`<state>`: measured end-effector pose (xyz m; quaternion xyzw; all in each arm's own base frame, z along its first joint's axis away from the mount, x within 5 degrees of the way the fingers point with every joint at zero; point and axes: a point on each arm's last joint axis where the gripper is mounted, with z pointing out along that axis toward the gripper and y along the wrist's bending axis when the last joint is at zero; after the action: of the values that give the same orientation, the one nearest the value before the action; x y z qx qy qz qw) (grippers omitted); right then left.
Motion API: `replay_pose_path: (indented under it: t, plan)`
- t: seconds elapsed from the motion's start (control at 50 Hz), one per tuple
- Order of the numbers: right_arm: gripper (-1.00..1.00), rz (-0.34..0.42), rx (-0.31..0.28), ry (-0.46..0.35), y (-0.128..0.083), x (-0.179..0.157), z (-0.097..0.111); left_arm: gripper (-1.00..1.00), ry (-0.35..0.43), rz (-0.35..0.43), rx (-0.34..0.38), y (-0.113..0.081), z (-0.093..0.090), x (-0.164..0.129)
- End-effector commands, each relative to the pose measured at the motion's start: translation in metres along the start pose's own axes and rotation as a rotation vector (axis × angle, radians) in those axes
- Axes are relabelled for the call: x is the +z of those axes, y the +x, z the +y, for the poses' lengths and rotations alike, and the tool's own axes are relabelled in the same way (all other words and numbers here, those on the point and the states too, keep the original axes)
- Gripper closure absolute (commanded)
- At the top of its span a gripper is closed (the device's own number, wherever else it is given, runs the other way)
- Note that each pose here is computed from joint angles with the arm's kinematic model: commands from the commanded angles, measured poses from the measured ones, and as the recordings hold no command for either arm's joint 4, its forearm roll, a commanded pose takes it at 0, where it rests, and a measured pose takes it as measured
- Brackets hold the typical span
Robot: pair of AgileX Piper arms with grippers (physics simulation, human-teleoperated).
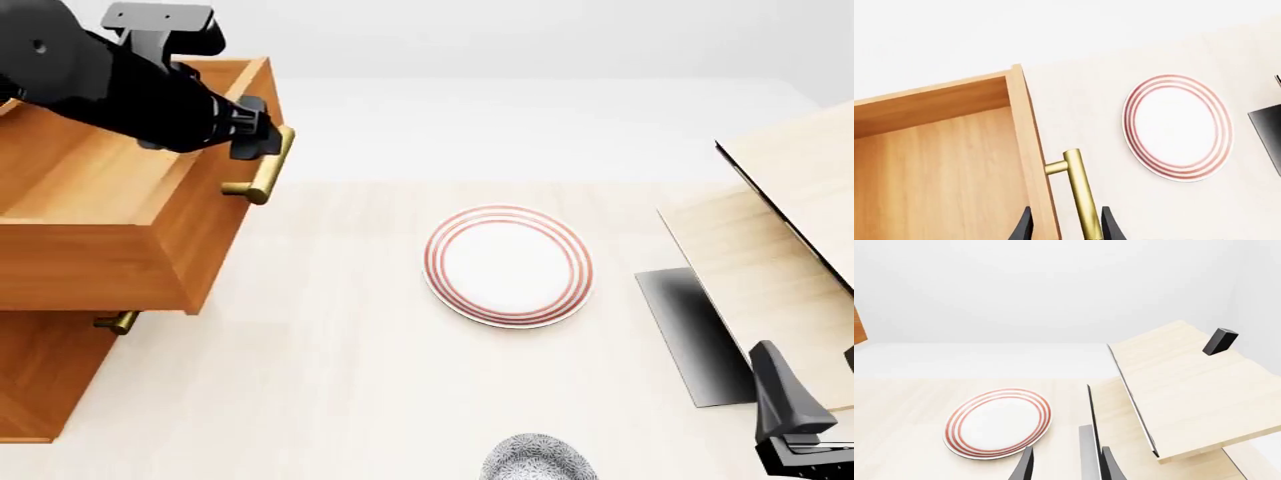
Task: Open the top drawer of the cabinet and put the bowl in it.
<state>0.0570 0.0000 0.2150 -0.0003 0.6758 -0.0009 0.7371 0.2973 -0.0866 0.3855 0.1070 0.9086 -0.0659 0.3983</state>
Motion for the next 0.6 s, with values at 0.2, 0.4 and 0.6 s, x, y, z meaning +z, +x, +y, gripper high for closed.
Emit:
replay_pose_path:
  t: [0.2, 0.4, 0.6]
  plan:
    - [-1.00, 0.000, 0.000, 0.000, 0.000, 0.000, 0.000, -1.00, 0.051, -0.003, 0.056, -0.004, -0.021, 0.005]
    - [-1.00, -0.001, 0.000, 0.000, 0.000, 0.000, 0.000, -1.00, 0.069, -0.010, 0.082, -0.005, -0.029, 0.003]
    - [-1.00, 0.000, 0.000, 0.000, 0.000, 0.000, 0.000, -1.00, 0.002, -0.045, 0.014, -0.007, 0.000, -0.019]
